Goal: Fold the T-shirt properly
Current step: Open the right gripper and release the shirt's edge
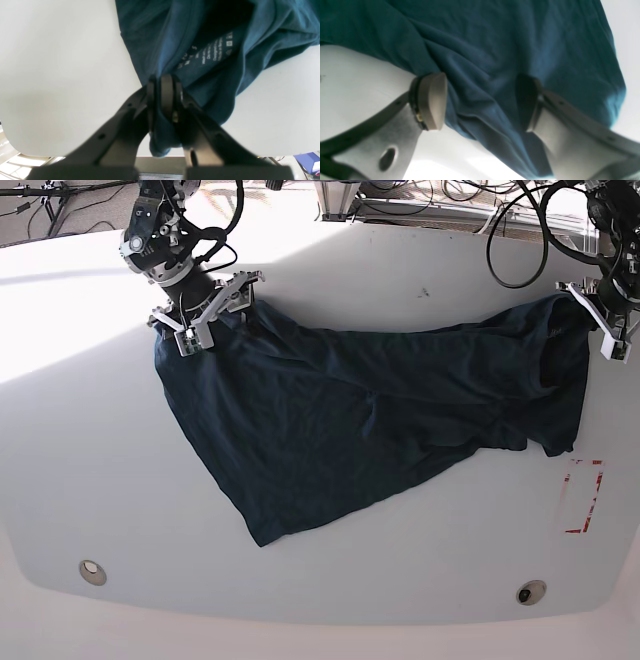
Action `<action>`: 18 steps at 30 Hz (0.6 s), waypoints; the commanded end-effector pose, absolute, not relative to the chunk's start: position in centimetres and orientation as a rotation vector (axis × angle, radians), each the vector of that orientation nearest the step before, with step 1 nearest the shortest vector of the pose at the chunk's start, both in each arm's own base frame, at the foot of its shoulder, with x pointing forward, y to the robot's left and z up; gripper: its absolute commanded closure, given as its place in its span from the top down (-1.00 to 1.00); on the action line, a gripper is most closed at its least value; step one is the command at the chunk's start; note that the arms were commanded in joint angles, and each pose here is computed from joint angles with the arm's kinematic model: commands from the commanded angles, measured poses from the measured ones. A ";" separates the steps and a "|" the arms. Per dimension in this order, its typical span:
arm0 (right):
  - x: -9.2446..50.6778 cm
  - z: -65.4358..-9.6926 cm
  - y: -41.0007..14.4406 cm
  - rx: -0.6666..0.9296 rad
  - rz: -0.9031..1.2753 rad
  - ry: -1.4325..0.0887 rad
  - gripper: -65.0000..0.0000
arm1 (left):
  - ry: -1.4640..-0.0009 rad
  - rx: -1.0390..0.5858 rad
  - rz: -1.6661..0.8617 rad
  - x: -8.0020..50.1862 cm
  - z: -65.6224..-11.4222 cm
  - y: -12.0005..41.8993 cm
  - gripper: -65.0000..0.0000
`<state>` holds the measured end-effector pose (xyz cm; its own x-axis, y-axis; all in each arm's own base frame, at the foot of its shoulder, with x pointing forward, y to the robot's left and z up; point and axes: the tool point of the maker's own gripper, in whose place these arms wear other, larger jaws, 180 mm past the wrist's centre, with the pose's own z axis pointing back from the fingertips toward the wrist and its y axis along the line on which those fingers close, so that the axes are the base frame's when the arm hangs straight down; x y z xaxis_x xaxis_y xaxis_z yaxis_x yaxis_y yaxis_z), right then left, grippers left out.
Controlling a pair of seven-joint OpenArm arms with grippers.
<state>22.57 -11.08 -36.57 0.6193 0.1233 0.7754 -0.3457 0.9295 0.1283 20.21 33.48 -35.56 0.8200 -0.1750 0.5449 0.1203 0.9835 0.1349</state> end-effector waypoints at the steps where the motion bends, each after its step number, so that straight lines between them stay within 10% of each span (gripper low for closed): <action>1: 23.1 -35.0 -9.3 0.328 0.333 -0.921 0.26 | -0.621 0.116 -0.170 20.8 -34.5 33.9 -1.00; 18: 27.7 -32.9 1.2 0.533 0.503 -0.984 0.26 | -0.624 0.119 -0.175 20.9 -34.4 33.9 -1.00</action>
<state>26.25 0.43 -33.59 0.4831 0.1854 0.8557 -0.6170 0.7655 0.1825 20.21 33.51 -35.57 0.8209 -0.1773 0.5428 0.1211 0.9830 0.1380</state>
